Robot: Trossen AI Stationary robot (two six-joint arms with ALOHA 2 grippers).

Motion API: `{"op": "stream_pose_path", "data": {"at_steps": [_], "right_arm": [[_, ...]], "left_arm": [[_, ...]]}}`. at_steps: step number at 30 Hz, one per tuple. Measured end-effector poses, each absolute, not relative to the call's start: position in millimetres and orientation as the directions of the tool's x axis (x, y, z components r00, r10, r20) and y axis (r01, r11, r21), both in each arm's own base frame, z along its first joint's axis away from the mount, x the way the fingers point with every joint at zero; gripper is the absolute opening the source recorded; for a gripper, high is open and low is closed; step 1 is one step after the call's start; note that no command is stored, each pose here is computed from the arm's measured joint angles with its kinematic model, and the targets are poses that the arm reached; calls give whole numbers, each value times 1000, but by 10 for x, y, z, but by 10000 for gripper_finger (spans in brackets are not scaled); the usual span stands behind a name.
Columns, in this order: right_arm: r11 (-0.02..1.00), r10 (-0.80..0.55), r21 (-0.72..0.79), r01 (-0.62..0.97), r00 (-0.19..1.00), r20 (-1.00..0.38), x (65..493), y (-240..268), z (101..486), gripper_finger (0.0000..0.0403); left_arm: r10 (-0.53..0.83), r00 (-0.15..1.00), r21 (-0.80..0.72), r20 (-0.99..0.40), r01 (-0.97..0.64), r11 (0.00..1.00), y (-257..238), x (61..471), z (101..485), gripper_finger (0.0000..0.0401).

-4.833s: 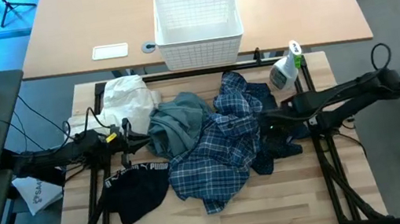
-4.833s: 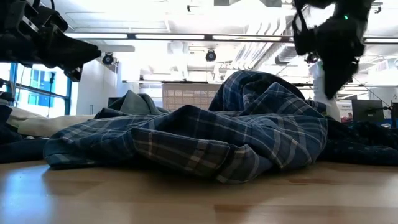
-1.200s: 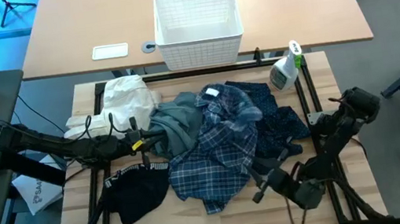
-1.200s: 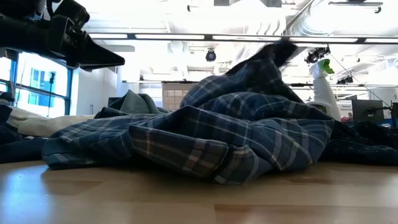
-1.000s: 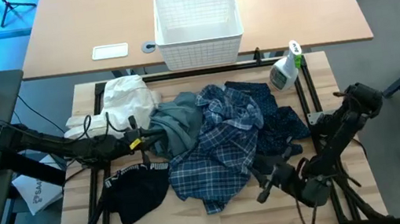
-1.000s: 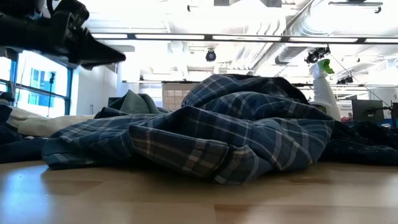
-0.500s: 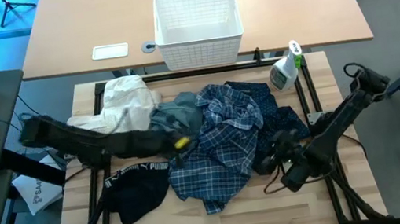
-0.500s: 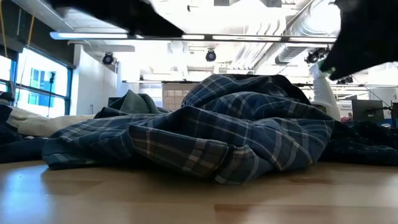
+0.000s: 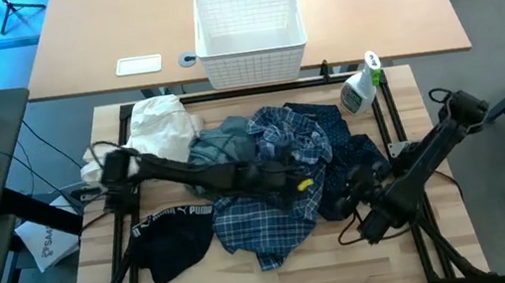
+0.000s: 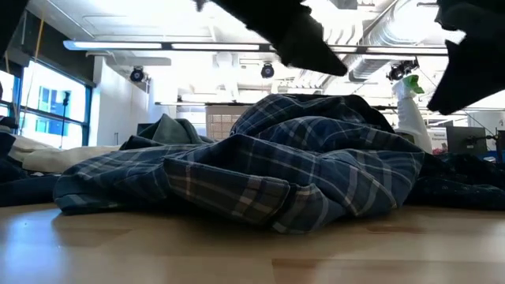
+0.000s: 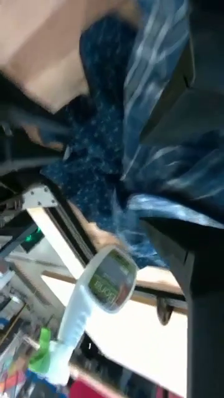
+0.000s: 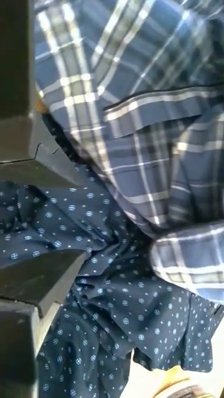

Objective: Fold Laundry from Bin
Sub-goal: Fold the checkered blue polo

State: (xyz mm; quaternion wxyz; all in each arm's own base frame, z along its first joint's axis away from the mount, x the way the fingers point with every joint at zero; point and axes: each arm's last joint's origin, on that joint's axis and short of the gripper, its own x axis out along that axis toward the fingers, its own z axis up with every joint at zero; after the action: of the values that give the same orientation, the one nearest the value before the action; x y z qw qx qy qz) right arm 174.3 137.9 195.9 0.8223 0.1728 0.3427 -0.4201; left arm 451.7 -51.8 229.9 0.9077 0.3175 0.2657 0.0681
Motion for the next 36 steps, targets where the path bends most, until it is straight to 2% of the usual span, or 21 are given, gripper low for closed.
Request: {"op": "stream_pose_path", "data": {"at_steps": [4,8,11,15,16,18,21,25,32,36], "right_arm": [[583,-582,-22,812,399,-708,1731,1472,1843,165],[582,-574,-9,813,403,-713,1696,1573,1758,165],[599,-558,13,801,429,-711,1673,1653,1713,165],[656,-556,52,753,528,-641,1723,1735,1674,165],[678,-551,63,733,562,-617,1760,1759,1665,165],[725,-538,61,686,620,-571,1844,1809,1642,165],[779,-523,23,626,670,-526,1967,1862,1604,165],[803,-547,-57,593,696,-465,2110,1862,1544,165],[770,-605,-121,627,656,-452,2362,1663,1523,165],[781,-590,-147,608,639,-494,2580,1539,1709,165]], "left_arm": [[401,809,696,-429,14,718,-460,4762,2125,214],[526,724,777,-447,23,629,-361,4855,1919,194],[625,642,835,-445,44,549,-300,4831,1822,144],[692,566,863,-448,71,500,-250,4754,1853,32],[695,557,861,-455,75,503,-247,4728,1882,17],[708,549,861,-444,42,508,-237,4643,1983,11],[713,563,860,-417,-10,511,-212,4385,2199,2],[655,656,831,-376,-74,552,-184,3800,2491,1],[363,860,674,-359,-30,738,-239,2613,2683,0],[299,885,575,-356,-44,817,-245,2083,2646,0]]}}
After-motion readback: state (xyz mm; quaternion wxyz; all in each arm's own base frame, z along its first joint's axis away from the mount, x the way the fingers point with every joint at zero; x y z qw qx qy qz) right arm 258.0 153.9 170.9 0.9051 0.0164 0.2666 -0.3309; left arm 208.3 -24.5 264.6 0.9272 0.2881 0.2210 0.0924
